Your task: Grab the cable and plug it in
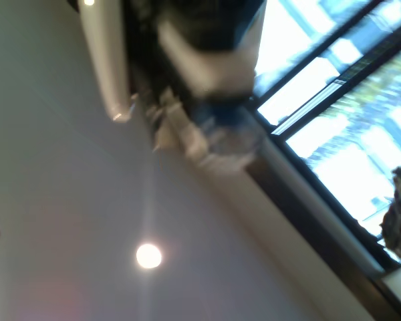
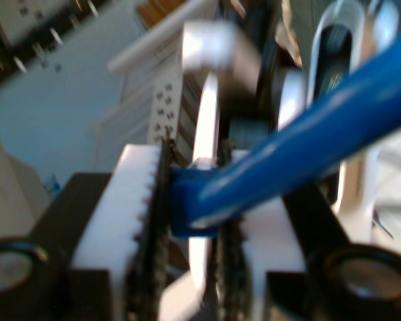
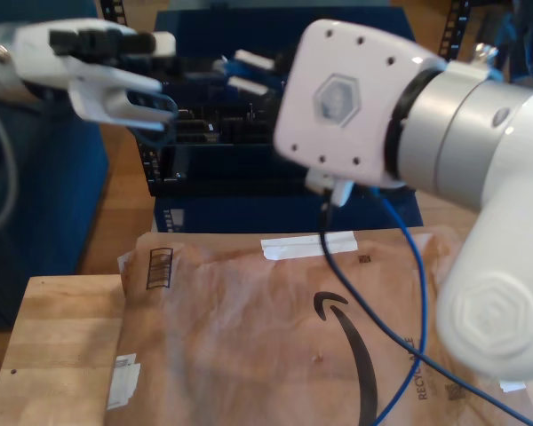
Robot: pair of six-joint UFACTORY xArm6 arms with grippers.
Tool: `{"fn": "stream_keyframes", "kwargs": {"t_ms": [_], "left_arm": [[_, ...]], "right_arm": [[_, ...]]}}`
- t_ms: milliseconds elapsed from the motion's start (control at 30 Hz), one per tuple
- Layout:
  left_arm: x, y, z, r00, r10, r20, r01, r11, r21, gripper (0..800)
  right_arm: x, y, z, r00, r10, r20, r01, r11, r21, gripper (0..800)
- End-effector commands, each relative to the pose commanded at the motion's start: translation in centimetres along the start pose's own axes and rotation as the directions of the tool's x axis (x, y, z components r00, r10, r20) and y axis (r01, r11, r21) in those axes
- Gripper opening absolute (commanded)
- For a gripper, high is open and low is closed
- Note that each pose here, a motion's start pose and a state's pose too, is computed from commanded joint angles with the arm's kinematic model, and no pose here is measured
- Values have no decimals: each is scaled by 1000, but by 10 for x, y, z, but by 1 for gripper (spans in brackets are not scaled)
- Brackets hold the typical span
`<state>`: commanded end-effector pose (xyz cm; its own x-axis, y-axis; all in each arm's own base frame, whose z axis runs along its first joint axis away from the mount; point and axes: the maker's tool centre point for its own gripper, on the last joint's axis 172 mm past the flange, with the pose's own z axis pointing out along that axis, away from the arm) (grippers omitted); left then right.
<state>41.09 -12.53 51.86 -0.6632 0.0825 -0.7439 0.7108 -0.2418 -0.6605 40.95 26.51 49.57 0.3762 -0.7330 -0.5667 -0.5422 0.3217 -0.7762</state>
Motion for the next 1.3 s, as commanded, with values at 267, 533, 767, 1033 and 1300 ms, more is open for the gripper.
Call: {"fn": "stream_keyframes", "kwargs": {"t_ms": [267, 533, 767, 1033, 1300], "left_arm": [[59, 57, -82, 930, 171, -325, -277, 907, -316, 798], [138, 55, -158, 776, 7, -631, -347, 840, -418, 798], [219, 17, -190, 578, -99, -810, -356, 862, -360, 798], [351, -37, -209, 505, -158, -849, -254, 913, -321, 799], [480, -94, -212, 451, -146, -881, -204, 943, -261, 799]], "right_arm": [[127, 1, -22, 954, 148, -260, -198, 964, -179, 0], [196, 33, -59, 890, 163, -426, -314, 896, -313, 0], [254, 41, -64, 827, 109, -552, -361, 855, -372, 0], [278, 57, -66, 802, 69, -593, -375, 831, -410, 0], [302, 62, -81, 769, 53, -637, -395, 822, -410, 0]]}}
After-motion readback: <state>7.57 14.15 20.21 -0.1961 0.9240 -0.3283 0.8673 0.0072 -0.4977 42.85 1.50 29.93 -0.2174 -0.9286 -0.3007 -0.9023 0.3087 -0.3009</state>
